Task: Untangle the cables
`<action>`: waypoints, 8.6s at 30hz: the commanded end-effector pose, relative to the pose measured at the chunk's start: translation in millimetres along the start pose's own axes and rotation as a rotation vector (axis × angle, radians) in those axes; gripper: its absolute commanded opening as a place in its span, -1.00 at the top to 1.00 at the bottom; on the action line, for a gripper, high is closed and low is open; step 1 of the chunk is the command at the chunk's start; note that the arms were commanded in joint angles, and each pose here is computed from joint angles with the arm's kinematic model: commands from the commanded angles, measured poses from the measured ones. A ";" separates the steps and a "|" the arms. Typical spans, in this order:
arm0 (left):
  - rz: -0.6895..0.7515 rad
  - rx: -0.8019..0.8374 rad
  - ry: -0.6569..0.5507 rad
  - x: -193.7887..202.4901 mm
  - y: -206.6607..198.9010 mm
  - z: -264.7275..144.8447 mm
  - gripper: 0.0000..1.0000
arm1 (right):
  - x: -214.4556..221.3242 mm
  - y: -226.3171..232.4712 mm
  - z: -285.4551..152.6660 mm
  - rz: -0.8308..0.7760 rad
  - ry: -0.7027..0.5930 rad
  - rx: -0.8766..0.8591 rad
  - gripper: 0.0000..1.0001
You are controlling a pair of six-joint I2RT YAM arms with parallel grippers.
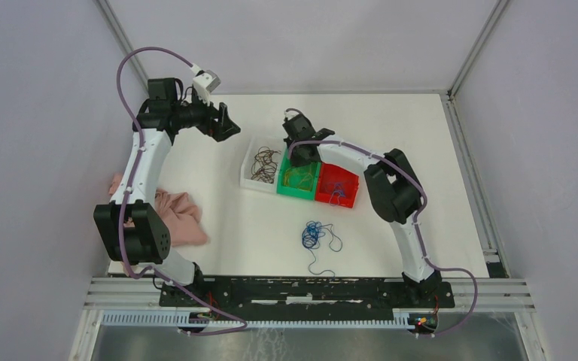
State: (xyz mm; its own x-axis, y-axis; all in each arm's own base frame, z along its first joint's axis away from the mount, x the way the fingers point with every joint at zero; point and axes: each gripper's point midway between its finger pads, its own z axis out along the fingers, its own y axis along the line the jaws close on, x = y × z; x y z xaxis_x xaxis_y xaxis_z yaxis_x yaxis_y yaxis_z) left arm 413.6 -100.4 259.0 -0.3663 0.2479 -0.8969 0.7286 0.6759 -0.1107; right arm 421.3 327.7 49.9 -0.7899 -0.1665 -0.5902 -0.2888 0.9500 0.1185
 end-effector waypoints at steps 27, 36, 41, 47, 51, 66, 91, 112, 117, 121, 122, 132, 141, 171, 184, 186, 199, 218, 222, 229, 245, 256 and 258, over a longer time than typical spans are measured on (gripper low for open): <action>0.046 0.009 -0.077 -25.1 -12.8 -17.4 -0.99 | -57.9 13.3 -82.5 -0.073 -0.114 -0.032 0.00; 0.040 0.013 -0.053 -19.0 -16.1 -19.5 -0.99 | -66.7 19.1 -142.4 -0.064 -0.188 -0.128 -0.40; 0.051 0.016 -0.024 -12.0 -21.9 -25.4 -0.99 | -19.0 17.0 -171.6 -0.079 -0.160 -0.214 -0.38; 0.049 0.048 0.024 2.9 -35.3 -32.0 -0.99 | 95.1 -9.0 -182.2 -0.064 -0.025 -0.215 -0.20; 0.053 0.043 0.051 10.8 -39.5 -36.8 -0.99 | 142.6 -21.4 -182.6 0.008 0.007 -0.203 -0.19; 0.057 0.050 0.061 16.8 -54.2 -48.2 -0.99 | 218.2 -35.7 -148.5 0.104 0.115 -0.203 0.03; 0.042 0.053 0.045 10.2 -58.4 -51.5 -0.99 | 193.5 -45.5 -148.8 0.144 -0.002 -0.134 0.18; 0.035 0.064 0.040 8.6 -59.9 -50.9 -0.99 | 177.6 -31.5 -137.4 0.153 -0.023 -0.134 0.13; 0.037 0.061 0.044 11.1 -59.9 -51.0 -0.99 | 186.5 -33.3 -124.7 0.162 0.003 -0.108 0.32; 0.034 0.061 0.047 12.7 -60.6 -51.1 -0.99 | 196.1 -31.3 -115.6 0.159 0.022 -0.103 0.46; 0.037 0.060 0.045 12.1 -60.7 -51.6 -0.99 | 198.7 -30.3 -114.5 0.154 0.027 -0.103 0.49; 0.049 0.086 0.030 10.2 -70.3 -55.5 -0.99 | 155.1 -14.5 -160.9 0.147 -0.092 -0.187 1.00; 0.193 0.271 0.044 26.6 -121.0 -65.7 -0.99 | 80.1 48.0 -256.9 0.096 -0.242 -0.530 1.00; 0.609 0.279 -0.204 19.9 -214.7 -45.3 -0.08 | 19.1 175.0 -346.3 0.089 -0.260 -1.071 1.00; 0.549 0.300 -0.334 -25.4 -233.8 -62.8 0.89 | 36.3 167.2 -351.2 0.148 -0.238 -1.122 0.02; 0.563 0.303 -0.351 -30.0 -236.6 -67.4 0.89 | 35.2 157.9 -355.0 0.161 -0.265 -1.100 -0.03; 0.687 0.360 -0.463 -46.1 -258.0 -91.9 0.94 | 8.5 82.5 -346.5 0.251 -0.482 -0.790 -0.21; 0.577 0.435 -0.475 -59.1 -272.4 -88.8 0.94 | -0.3 166.5 -310.9 0.040 -0.422 -0.894 -0.45; 0.563 0.447 -0.483 -65.7 -276.5 -92.3 0.94 | 2.3 174.0 -301.1 0.030 -0.422 -0.895 -0.49; 0.521 0.484 -0.494 -73.3 -285.7 -101.5 0.94 | 6.1 166.9 -276.0 0.067 -0.440 -0.834 -0.52; 0.531 0.479 -0.548 -88.6 -293.2 -120.1 0.94 | 50.8 100.7 -284.4 0.149 -0.481 -0.723 -0.47; 0.538 0.479 -0.553 -91.6 -293.3 -120.7 0.94 | 37.9 71.2 -339.3 0.112 -0.578 -0.687 -0.65; 0.540 0.478 -0.555 -92.6 -293.4 -121.6 0.94 | 39.0 65.7 -342.9 0.100 -0.577 -0.665 -0.66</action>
State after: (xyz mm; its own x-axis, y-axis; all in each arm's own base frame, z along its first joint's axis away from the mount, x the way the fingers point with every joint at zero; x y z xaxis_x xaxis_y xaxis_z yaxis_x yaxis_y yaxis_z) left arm 173.3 -237.6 399.2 0.2866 0.0482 -0.9568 0.9388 0.1849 0.2906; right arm 181.8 309.0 280.3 -0.5495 0.2177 -0.8066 -0.6213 0.5389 0.5688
